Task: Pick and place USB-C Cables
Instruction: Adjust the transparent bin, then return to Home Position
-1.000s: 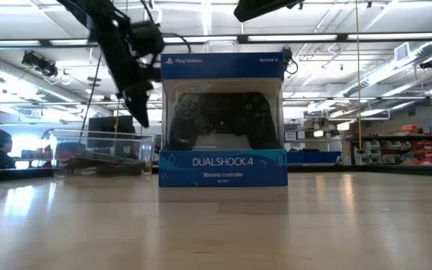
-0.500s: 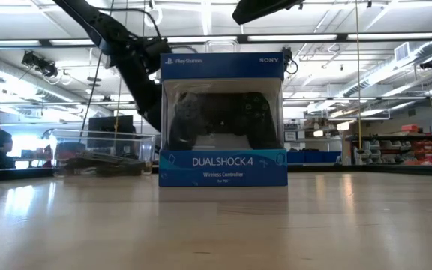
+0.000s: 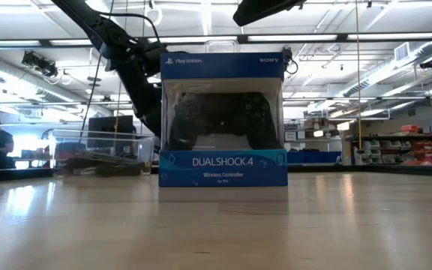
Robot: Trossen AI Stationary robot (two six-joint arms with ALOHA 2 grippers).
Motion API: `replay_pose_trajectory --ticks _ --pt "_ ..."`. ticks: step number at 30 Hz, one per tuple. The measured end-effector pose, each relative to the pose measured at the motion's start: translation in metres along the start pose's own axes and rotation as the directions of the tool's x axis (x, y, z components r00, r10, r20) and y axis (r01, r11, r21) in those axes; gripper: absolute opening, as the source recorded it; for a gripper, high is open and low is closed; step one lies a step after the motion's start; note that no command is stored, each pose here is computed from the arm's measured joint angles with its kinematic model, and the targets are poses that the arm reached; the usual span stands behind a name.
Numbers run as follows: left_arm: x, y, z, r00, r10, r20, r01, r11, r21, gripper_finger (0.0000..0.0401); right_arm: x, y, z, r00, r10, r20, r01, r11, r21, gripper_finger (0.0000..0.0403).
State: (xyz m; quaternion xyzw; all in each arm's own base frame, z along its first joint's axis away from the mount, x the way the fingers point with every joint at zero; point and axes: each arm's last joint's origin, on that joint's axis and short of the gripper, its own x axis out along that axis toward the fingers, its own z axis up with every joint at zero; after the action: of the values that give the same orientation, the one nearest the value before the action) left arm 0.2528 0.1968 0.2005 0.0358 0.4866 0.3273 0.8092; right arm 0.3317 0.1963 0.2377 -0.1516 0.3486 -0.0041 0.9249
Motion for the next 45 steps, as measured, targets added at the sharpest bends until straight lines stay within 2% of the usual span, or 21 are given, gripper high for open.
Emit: replay_pose_trajectory --ticks 6,11,17,26,29,33,37,40,45 --pt "-0.001 0.002 -0.002 0.997 0.066 -0.043 -0.065 0.998 0.019 0.0048 0.0 0.0 -0.001 1.0 -0.001 -0.012 0.001 1.0 -0.007 0.0089" --pt "-0.001 0.002 -0.003 0.996 0.067 -0.054 -0.066 0.998 0.014 0.0048 0.0 0.0 -0.001 1.0 -0.001 -0.012 0.001 1.0 -0.007 0.0089" --pt "-0.002 0.001 -0.005 0.995 0.065 -0.074 -0.068 0.997 -0.044 0.0048 0.0 0.0 -0.001 1.0 -0.002 -0.013 0.001 1.0 -0.005 0.0089" --pt "-0.011 -0.006 -0.006 0.997 -0.037 -0.07 0.031 0.996 -0.082 0.0048 0.0 0.0 -0.001 1.0 -0.002 -0.013 0.002 1.0 -0.004 0.0089" --pt "-0.03 -0.006 -0.002 0.997 -0.051 -0.058 0.047 0.997 -0.064 0.0048 0.0 0.0 -0.002 1.0 -0.002 -0.017 0.002 1.0 -0.007 0.0089" --pt "-0.072 0.004 0.014 0.999 -0.033 0.017 0.034 0.997 -0.067 0.0048 0.0 0.0 -0.002 1.0 -0.007 -0.021 0.007 1.0 0.006 0.0089" --pt "-0.112 0.004 0.016 0.991 -0.106 0.082 0.113 0.99 -0.08 0.0048 0.0 0.0 -0.001 1.0 -0.016 -0.009 0.016 1.0 0.012 0.0089" --pt "-0.142 -0.002 0.014 0.959 -0.205 0.196 0.225 0.971 -0.082 0.0048 0.0 -0.001 -0.001 0.999 -0.049 0.0 0.049 0.999 0.015 0.0089" --pt "-0.182 -0.029 0.001 0.87 -0.361 0.336 0.385 0.923 -0.003 0.0048 0.001 -0.003 0.002 0.998 -0.054 0.02 0.053 0.998 0.026 0.0089"
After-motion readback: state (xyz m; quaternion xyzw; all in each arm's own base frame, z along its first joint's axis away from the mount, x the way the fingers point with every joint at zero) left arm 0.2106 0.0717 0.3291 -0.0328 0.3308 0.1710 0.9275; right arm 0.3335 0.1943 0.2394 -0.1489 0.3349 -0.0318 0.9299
